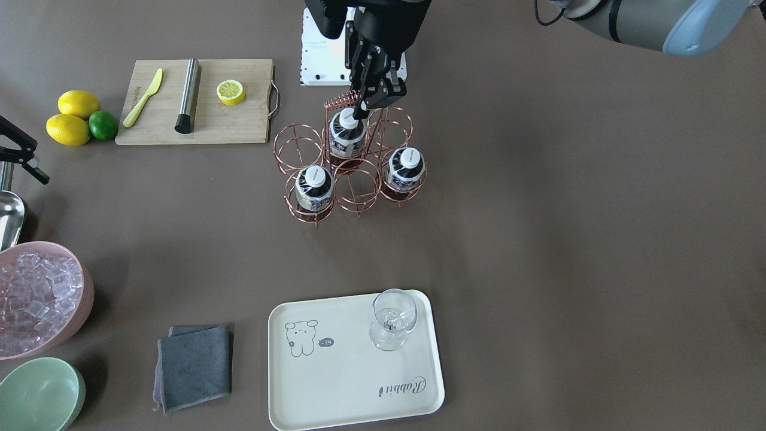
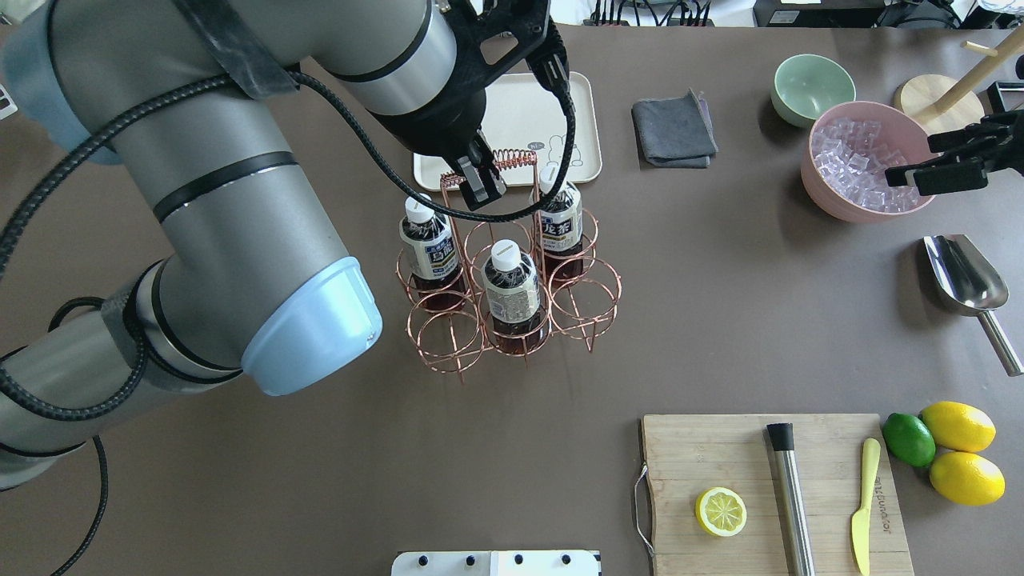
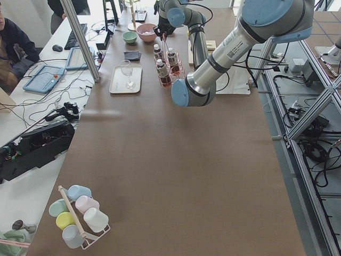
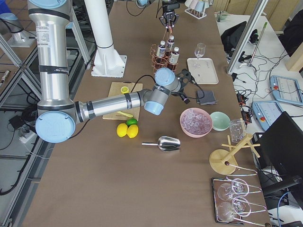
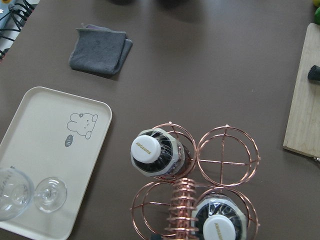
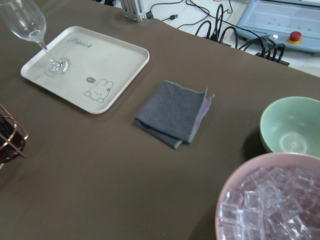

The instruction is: Take tea from basket to plate

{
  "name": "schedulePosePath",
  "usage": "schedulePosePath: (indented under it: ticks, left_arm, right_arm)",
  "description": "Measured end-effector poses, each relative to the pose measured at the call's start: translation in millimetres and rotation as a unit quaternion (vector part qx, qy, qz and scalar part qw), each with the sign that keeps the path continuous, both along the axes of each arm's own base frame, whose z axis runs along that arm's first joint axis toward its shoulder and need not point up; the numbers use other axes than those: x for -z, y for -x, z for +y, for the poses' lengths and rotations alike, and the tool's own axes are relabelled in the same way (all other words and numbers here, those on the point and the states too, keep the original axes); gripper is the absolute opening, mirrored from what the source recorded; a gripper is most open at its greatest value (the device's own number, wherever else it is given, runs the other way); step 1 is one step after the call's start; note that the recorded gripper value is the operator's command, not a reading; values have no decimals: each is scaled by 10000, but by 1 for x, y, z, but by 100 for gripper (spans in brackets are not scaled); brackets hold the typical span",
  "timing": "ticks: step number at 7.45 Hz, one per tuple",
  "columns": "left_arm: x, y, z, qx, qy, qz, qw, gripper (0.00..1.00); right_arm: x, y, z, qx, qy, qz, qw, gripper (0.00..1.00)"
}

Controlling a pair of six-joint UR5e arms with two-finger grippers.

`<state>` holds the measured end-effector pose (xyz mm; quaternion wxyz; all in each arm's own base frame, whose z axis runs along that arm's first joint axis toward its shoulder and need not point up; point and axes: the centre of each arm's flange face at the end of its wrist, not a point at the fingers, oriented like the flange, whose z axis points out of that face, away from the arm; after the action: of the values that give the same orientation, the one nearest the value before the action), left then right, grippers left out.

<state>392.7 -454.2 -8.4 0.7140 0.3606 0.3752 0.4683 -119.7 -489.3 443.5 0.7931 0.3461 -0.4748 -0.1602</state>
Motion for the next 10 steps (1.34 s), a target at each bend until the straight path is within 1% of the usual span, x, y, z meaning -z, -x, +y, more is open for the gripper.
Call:
schedulePosePath:
  ticks: [1, 3, 4, 6, 8, 10]
  left_arm:
    - [3, -11, 8, -45, -246, -42, 9997, 0]
    - [1, -22, 15, -150, -538, -137, 9983, 0]
    - [-3, -25, 16, -198, -601, -182, 9978, 0]
    - [-10, -31, 19, -270, -631, -238, 9974, 0]
    - [-13, -39, 24, -317, -654, -276, 9970, 0]
    - [-14, -45, 29, -339, -665, -299, 9968, 0]
  right_arm:
    - [19, 22, 0, -131, -117, -239, 9996, 100]
    - [50, 65, 2, -385, -455, -602, 9964, 100]
    - [68, 82, 1, -476, -685, -754, 9937, 100]
    - [101, 109, 5, -646, -1026, -964, 9879, 100]
    - [123, 148, 14, -754, -1210, -1091, 9837, 100]
    - [133, 170, 24, -726, -1191, -1188, 9831, 100]
